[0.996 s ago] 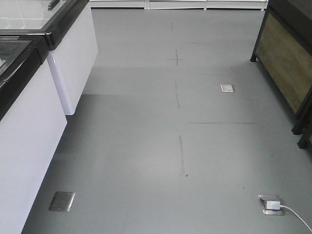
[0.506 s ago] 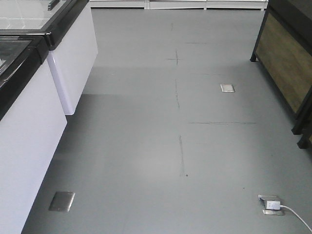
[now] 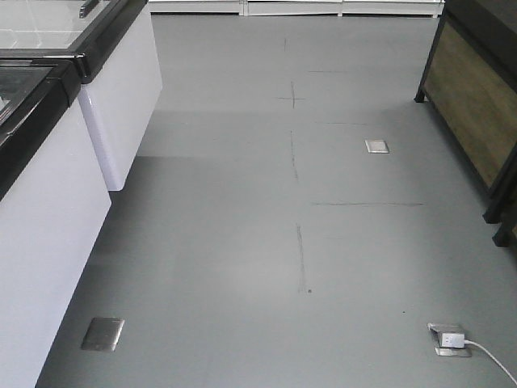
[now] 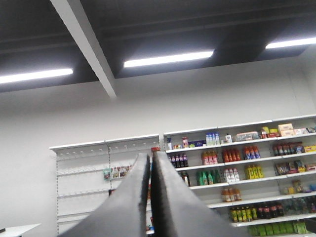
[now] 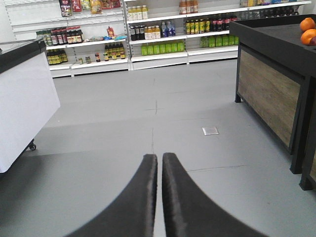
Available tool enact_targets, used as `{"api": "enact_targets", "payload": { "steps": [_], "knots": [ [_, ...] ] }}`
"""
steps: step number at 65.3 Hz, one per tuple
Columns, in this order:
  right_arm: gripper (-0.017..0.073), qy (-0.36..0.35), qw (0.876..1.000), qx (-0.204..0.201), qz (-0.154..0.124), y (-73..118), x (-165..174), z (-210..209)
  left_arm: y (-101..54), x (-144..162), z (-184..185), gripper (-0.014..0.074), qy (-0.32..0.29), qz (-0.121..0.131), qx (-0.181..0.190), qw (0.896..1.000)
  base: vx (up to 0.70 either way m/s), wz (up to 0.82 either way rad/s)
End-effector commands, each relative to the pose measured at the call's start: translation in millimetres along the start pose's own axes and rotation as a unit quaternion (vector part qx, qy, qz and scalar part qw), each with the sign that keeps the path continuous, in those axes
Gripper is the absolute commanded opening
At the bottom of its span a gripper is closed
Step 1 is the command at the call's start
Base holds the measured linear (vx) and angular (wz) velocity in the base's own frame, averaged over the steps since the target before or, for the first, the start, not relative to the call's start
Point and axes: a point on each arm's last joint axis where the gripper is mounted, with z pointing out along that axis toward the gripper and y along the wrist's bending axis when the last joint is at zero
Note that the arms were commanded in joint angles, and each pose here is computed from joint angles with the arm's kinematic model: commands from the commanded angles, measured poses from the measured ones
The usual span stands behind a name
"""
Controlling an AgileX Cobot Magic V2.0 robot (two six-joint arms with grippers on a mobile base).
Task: Left arm holds basket, right arm returns cookies
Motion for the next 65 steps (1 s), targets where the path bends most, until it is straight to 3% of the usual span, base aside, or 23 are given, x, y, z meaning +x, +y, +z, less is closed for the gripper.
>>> {"api": "enact_targets", "payload": {
  "steps": [1, 13, 26, 35, 45, 51, 58, 65],
  "knots": [
    [-0.0003, -0.034, 0.999, -0.001, -0.008, 0.1, -1.3, 0.0, 1.6, -16.5, 30.9, -0.0004, 0.007, 0.000, 0.000, 1.000, 0.00, 0.00],
    [-0.0003, -0.034, 0.999, -0.002, -0.008, 0.1, -1.4, 0.0, 1.1, -10.5, 78.4, -0.0004, 0.046, 0.000, 0.005, 0.999, 0.00, 0.00],
    [-0.0003, -0.034, 0.999, -0.002, -0.008, 0.1, -1.4, 0.0, -2.6, 27.5, 115.7, 0.0000, 0.120, -0.003, 0.013, 0.993, 0.00, 0.00],
    [-0.0003, -0.034, 0.999, -0.002, -0.008, 0.1, -1.4, 0.0, -5.7, 55.4, 127.5, 0.0004, 0.198, -0.006, 0.022, 0.980, 0.00, 0.00],
    [-0.0003, -0.034, 0.999, -0.002, -0.008, 0.1, -1.4, 0.0, -9.1, 84.1, 132.3, 0.0015, 0.293, -0.005, 0.035, 0.955, 0.00, 0.00],
    [-0.0003, -0.034, 0.999, -0.002, -0.008, 0.1, -1.4, 0.0, -10.4, 95.8, 135.8, 0.0034, 0.322, -0.006, 0.038, 0.946, 0.00, 0.00],
    [-0.0003, -0.034, 0.999, -0.002, -0.008, 0.1, -1.4, 0.0, -10.9, 101.6, 139.0, 0.0074, 0.330, -0.006, 0.039, 0.943, 0.00, 0.00],
    [-0.0003, -0.034, 0.999, -0.002, -0.008, 0.1, -1.4, 0.0, -10.6, 99.5, 140.6, 0.0148, 0.317, -0.006, 0.037, 0.948, 0.00, 0.00]
  ]
}}
